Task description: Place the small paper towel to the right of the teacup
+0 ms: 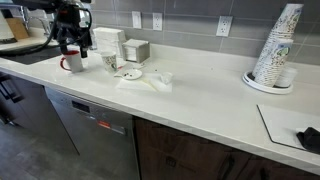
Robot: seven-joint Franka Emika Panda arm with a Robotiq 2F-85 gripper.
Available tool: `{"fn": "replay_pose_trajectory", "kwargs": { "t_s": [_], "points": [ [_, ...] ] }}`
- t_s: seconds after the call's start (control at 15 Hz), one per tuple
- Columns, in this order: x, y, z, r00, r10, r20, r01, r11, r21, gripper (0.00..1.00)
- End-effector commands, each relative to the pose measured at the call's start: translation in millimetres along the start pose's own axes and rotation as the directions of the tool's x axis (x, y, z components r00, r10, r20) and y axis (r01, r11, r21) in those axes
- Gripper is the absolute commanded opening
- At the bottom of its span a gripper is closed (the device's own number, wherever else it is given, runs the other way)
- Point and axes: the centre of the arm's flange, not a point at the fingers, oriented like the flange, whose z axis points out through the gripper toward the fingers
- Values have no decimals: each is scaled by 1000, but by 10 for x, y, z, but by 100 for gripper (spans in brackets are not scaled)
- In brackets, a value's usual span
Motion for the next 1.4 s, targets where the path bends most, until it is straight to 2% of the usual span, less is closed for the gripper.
{"fn": "replay_pose_trajectory", "kwargs": {
  "t_s": [0.0, 0.27, 0.73, 1.33],
  "points": [
    [631, 54, -181, 1000, -18, 17, 18, 1000, 25, 100],
    [1142, 61, -303, 1000, -2, -10, 2, 999, 42, 100],
    [1927, 293, -344, 993, 113, -25, -110, 988, 103, 100],
    [2504, 379, 266, 962, 264, -72, -255, 960, 115, 100]
  ]
}}
